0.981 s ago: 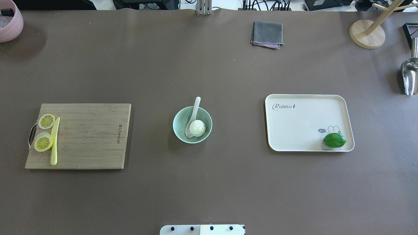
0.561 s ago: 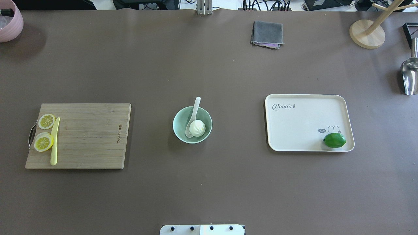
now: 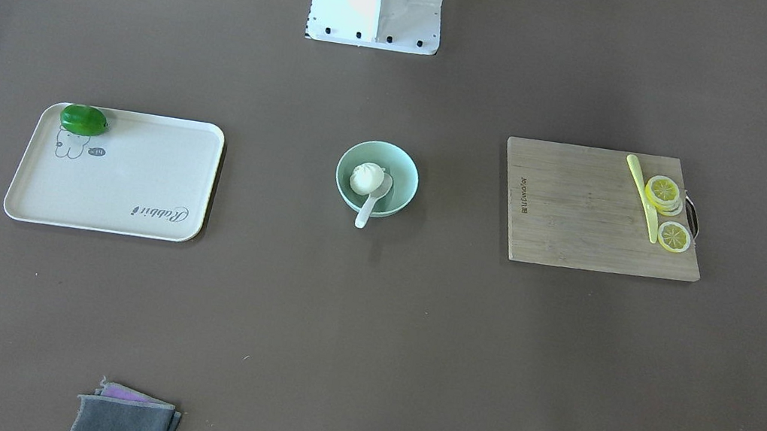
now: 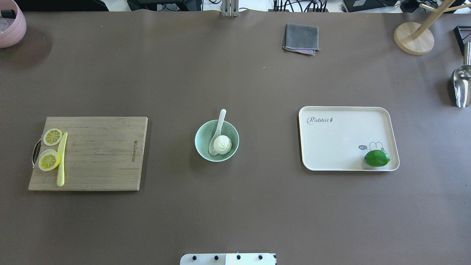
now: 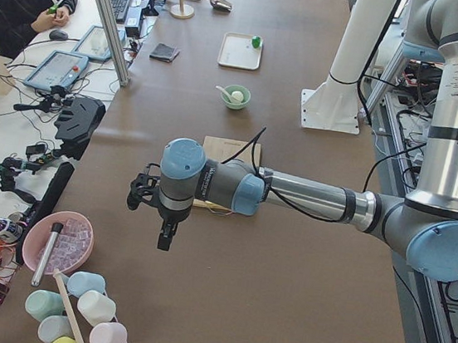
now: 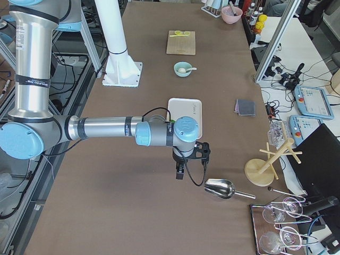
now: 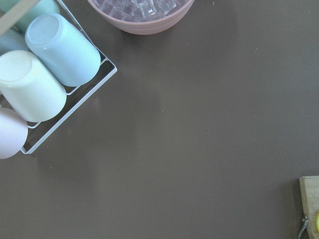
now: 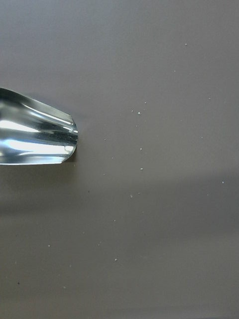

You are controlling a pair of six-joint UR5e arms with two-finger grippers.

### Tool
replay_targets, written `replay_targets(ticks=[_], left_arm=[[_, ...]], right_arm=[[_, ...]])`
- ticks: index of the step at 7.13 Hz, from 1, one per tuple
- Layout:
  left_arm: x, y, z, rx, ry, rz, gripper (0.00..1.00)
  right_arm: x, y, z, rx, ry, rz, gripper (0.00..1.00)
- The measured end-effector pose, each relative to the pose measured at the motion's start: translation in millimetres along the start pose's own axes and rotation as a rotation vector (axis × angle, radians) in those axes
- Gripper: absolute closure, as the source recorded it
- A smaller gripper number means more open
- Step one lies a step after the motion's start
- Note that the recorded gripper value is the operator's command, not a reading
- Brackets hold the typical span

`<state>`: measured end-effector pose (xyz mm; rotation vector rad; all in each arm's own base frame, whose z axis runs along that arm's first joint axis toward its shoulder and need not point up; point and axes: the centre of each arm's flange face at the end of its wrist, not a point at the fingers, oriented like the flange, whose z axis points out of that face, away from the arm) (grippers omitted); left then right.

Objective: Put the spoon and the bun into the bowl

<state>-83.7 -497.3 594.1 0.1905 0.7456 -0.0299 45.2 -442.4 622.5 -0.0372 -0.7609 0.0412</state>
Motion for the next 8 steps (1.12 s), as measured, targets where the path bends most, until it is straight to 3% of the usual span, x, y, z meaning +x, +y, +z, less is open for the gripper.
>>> replay_targets(ticks=[2, 8], left_arm=[[-1.3, 0.0, -0.1, 0.001, -0.013, -0.001, 0.02], [-6.6, -0.4, 5.2, -0.01, -0.017, -0.012, 0.02]], right_arm=[[-1.3, 1.6, 0.9, -0.007, 0.032, -0.003, 0.0], [-3.9, -0.8, -1.4, -0.001, 0.037, -0.003, 0.0]])
